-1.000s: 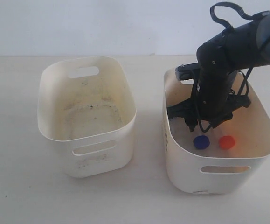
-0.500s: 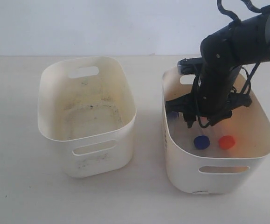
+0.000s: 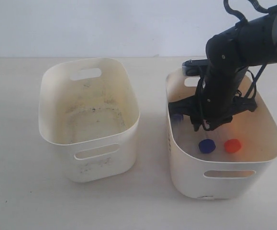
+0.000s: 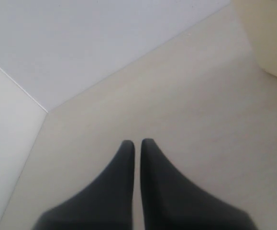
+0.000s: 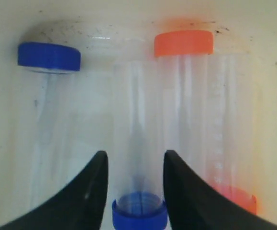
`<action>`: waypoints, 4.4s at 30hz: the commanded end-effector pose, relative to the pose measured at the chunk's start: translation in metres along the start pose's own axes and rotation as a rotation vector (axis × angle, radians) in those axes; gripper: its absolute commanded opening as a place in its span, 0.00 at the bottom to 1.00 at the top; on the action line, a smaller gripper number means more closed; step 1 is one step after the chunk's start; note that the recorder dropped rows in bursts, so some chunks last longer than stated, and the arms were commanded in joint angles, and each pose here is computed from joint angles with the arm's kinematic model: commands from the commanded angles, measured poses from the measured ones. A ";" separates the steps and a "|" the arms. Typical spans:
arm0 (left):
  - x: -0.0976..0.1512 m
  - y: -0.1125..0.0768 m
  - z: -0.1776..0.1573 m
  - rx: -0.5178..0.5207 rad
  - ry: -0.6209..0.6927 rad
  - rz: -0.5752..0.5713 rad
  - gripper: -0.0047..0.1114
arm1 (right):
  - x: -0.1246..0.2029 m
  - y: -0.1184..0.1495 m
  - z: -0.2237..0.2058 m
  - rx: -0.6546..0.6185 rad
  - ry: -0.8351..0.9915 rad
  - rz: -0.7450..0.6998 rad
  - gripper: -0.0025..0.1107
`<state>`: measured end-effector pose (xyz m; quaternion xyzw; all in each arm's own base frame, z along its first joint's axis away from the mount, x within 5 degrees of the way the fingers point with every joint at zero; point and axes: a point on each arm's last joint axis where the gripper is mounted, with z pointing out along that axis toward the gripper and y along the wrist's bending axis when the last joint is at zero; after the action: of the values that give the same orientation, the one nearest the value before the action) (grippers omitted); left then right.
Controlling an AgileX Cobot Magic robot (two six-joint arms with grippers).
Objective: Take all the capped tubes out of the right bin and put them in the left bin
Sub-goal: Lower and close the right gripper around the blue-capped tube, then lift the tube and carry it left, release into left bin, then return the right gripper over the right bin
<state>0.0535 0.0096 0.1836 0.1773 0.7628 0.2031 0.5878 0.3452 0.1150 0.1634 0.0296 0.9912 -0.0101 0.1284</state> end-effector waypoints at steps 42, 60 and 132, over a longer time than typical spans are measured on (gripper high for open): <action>-0.001 0.001 0.000 0.001 -0.006 -0.004 0.08 | 0.006 0.008 0.031 -0.040 0.076 0.001 0.34; -0.001 0.001 0.000 0.001 -0.006 -0.004 0.08 | -0.005 0.001 -0.039 -0.083 -0.101 -0.017 0.02; -0.001 0.001 0.000 0.001 -0.006 -0.004 0.08 | 0.006 0.005 -0.077 0.002 -0.002 -0.035 0.02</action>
<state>0.0535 0.0096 0.1836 0.1773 0.7628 0.2031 0.5878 0.3178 0.1220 0.2421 0.0063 0.9903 -0.0169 0.1376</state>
